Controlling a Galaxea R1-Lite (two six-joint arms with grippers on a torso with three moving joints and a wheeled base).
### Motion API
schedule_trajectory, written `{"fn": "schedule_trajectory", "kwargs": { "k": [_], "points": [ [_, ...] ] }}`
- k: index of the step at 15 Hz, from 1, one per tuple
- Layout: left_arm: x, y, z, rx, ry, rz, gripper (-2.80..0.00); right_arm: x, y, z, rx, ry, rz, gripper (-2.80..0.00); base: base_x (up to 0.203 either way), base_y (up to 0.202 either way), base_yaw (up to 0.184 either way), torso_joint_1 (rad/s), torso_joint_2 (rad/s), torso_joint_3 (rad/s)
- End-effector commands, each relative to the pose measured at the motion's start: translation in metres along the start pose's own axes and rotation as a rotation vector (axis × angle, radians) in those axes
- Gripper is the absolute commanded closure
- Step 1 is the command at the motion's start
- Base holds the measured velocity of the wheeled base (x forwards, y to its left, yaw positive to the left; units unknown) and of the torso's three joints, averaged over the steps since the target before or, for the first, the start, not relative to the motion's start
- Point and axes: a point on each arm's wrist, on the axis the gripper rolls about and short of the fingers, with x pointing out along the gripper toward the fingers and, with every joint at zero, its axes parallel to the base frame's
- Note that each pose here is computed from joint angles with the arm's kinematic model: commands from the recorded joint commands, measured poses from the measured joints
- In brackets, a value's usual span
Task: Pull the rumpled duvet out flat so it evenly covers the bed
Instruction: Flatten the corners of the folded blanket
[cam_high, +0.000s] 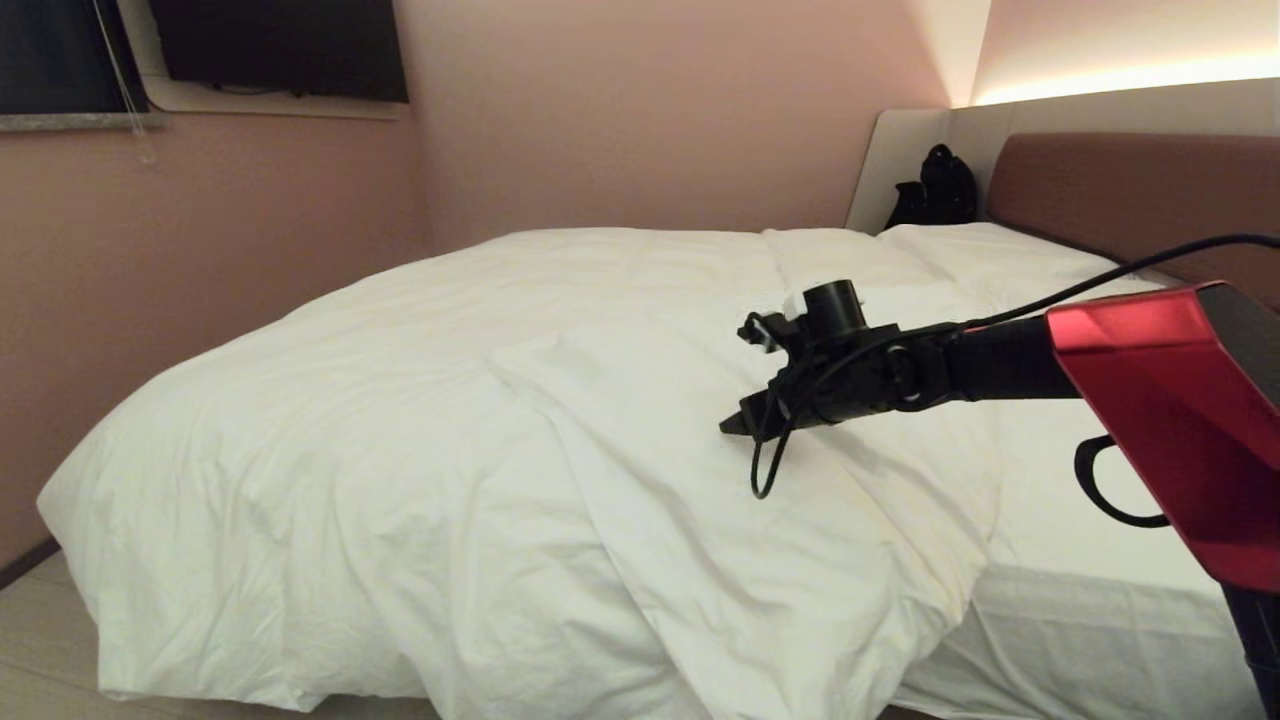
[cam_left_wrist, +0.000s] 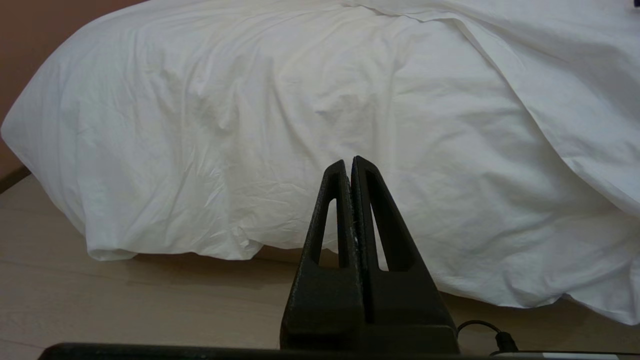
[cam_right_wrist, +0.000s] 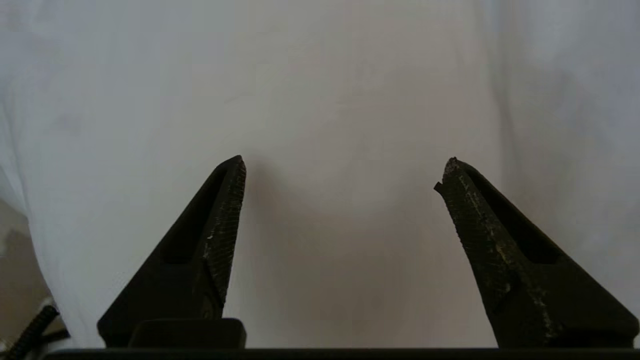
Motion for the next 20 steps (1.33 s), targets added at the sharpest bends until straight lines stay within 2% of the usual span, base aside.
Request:
{"fn": "schedule_trajectory", "kwargs": {
  "k": [1, 7, 9, 12, 14, 20],
  "points": [
    [0.000, 0.000, 0.000, 0.000, 0.000, 0.000, 0.00, 0.003, 0.001, -0.003, -0.077, 0.008, 0.013, -2.80, 0.000, 0.000, 0.000, 0.000, 0.00, 0.000],
    [0.000, 0.000, 0.000, 0.000, 0.000, 0.000, 0.00, 0.019, 0.002, -0.015, -0.092, 0.047, 0.021, -2.80, 0.000, 0.000, 0.000, 0.000, 0.00, 0.000],
    [0.000, 0.000, 0.000, 0.000, 0.000, 0.000, 0.00, 0.046, 0.001, -0.040, -0.073, 0.127, 0.029, -2.80, 0.000, 0.000, 0.000, 0.000, 0.00, 0.000],
    [0.000, 0.000, 0.000, 0.000, 0.000, 0.000, 0.00, 0.061, -0.002, -0.055, -0.035, 0.174, 0.025, -2.80, 0.000, 0.000, 0.000, 0.000, 0.00, 0.000],
    [0.000, 0.000, 0.000, 0.000, 0.000, 0.000, 0.00, 0.066, -0.004, -0.059, 0.005, 0.184, 0.015, -2.80, 0.000, 0.000, 0.000, 0.000, 0.00, 0.000],
    [0.000, 0.000, 0.000, 0.000, 0.000, 0.000, 0.00, 0.069, -0.008, -0.066, 0.022, 0.205, 0.009, -2.80, 0.000, 0.000, 0.000, 0.000, 0.00, 0.000]
  ]
}}
